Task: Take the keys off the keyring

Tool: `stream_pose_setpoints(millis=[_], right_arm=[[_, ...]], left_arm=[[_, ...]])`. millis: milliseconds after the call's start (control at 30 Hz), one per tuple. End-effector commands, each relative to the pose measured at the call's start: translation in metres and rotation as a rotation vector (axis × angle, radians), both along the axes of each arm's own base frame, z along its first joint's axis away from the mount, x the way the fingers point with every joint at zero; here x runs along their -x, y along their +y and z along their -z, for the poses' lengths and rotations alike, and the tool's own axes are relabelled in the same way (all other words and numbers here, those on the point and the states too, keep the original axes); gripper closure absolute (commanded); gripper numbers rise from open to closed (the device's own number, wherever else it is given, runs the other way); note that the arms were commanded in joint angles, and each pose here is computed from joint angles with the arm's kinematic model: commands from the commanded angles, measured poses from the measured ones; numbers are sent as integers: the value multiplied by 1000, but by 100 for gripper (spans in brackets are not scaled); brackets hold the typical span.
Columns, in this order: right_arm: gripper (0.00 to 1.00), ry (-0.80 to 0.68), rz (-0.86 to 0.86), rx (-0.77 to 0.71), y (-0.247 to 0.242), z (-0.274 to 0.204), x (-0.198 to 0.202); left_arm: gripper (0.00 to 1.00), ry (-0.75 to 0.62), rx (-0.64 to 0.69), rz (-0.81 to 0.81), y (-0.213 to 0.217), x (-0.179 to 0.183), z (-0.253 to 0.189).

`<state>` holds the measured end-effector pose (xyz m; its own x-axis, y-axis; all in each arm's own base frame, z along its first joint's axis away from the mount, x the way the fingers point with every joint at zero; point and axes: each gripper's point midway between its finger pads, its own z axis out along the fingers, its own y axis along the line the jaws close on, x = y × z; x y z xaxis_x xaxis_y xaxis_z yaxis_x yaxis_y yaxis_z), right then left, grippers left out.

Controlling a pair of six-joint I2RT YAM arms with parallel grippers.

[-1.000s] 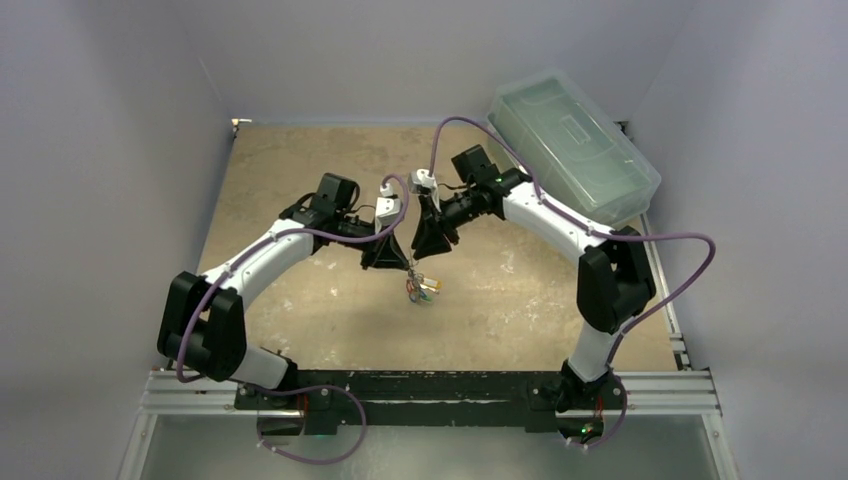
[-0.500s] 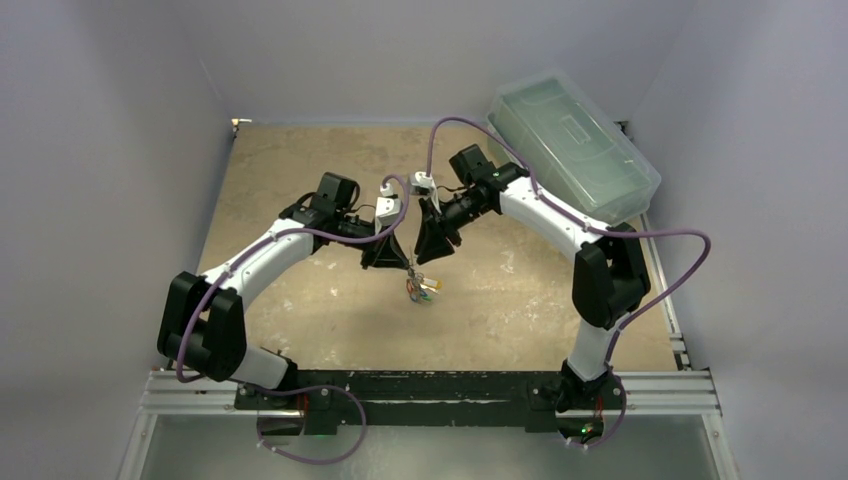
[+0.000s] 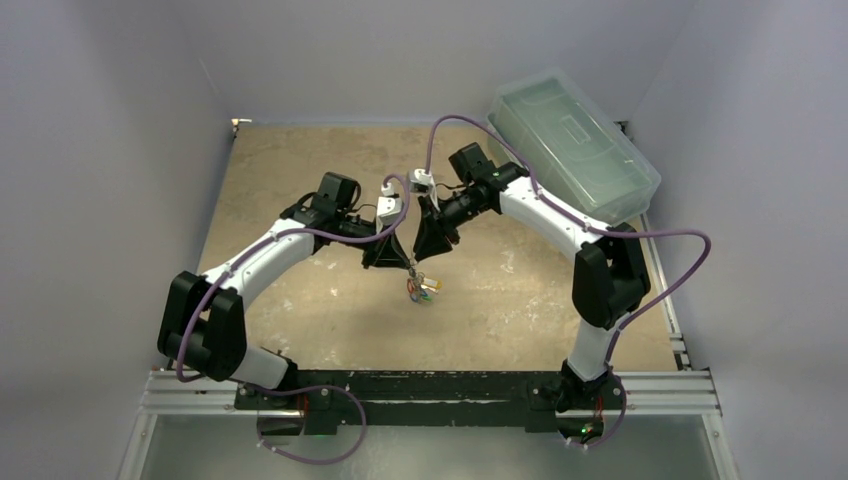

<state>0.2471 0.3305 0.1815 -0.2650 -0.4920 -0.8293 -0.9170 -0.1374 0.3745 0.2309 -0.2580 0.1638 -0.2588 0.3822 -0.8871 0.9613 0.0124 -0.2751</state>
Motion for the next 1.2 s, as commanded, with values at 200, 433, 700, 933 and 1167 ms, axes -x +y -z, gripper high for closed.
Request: stream_pose_setpoints(millis=[200,433,700,933,1167], right_arm=[[67,-22,-8,20,7,4,0],[94,-20,-17,10,9,4,1],[100,-64,28,-56,10,-1,1],[100,-79,55,-156,9,-19,1],[100,-68,58,-207,11,-21,2]], left_arm=[[100,-52,38,13,-8,-9,-16],[100,-50,31,11,-8,-9,-14],[84,-54,7,-1,-2,-10,-12],[73,-95,81,-57,21,-26,-30],[64,-118,118,-38,21,-18,-31]])
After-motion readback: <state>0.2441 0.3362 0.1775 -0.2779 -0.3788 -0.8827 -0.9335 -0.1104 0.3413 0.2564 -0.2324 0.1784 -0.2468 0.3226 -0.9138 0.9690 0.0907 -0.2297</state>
